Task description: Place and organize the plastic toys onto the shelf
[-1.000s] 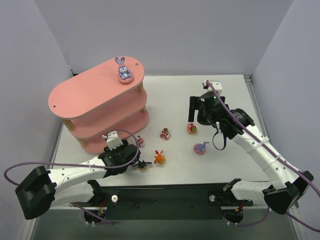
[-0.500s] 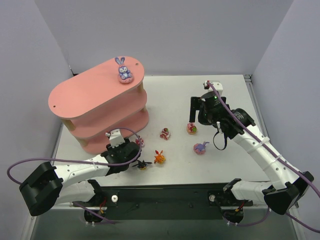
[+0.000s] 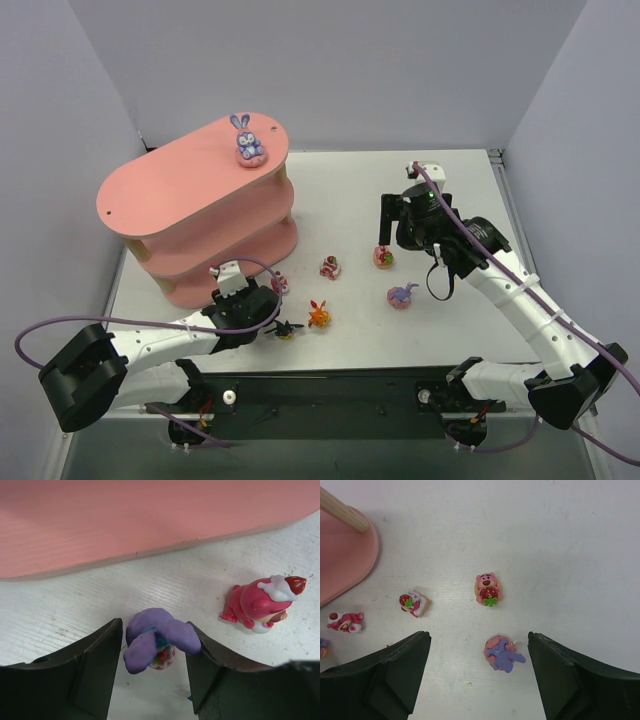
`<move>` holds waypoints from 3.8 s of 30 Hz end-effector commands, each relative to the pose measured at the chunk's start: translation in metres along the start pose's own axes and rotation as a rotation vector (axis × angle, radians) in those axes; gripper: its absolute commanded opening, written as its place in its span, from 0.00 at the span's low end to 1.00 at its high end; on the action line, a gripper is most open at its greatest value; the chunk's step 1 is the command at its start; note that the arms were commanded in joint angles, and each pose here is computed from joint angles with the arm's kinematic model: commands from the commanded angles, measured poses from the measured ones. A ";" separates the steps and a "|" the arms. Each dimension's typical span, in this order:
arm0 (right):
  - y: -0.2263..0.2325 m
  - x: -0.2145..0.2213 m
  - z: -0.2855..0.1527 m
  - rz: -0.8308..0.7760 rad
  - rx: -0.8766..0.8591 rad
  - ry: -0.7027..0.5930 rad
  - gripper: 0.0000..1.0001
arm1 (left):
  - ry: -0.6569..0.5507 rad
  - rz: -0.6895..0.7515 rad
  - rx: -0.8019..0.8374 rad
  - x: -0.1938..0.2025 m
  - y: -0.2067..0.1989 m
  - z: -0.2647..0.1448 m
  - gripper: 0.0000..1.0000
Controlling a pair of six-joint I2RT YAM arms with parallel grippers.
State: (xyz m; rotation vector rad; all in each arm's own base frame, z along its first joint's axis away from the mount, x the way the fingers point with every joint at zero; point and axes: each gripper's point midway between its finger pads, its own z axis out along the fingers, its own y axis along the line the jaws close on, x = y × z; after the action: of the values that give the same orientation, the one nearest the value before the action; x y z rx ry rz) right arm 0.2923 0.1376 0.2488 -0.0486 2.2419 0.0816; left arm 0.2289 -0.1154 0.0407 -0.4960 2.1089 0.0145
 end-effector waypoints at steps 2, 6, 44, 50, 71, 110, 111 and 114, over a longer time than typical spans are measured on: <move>-0.009 -0.002 -0.007 -0.016 0.019 -0.005 0.81 | -0.067 -0.033 -0.003 -0.015 -0.002 0.003 0.64; -0.008 -0.001 -0.006 -0.016 0.016 -0.001 0.81 | -0.080 -0.041 0.002 -0.019 -0.004 0.003 0.66; -0.008 0.005 0.003 0.010 0.033 0.021 0.80 | 0.053 0.216 0.631 -0.143 -0.098 -0.156 0.00; -0.007 0.008 0.005 0.013 0.028 0.023 0.80 | -0.097 0.281 0.689 -0.224 -0.122 -0.204 0.00; -0.015 0.005 -0.004 0.036 0.032 -0.015 0.80 | -0.269 0.283 0.206 -0.358 -0.065 -0.202 0.00; -0.020 0.008 0.003 0.032 0.058 0.002 0.80 | -0.197 0.195 0.358 -0.356 -0.066 -0.114 0.12; -0.020 0.008 0.004 0.031 0.055 0.004 0.80 | -0.206 0.199 0.358 -0.356 -0.065 -0.113 0.13; -0.020 0.008 0.005 0.033 0.058 0.005 0.80 | -0.236 0.214 0.361 -0.357 -0.063 -0.115 0.16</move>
State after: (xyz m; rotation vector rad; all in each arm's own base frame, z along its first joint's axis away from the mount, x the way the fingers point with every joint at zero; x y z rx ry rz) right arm 0.2892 0.1232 0.2404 -0.0010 2.2529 0.0619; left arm 0.3296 -0.0713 0.4041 -0.1018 1.8989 -0.1668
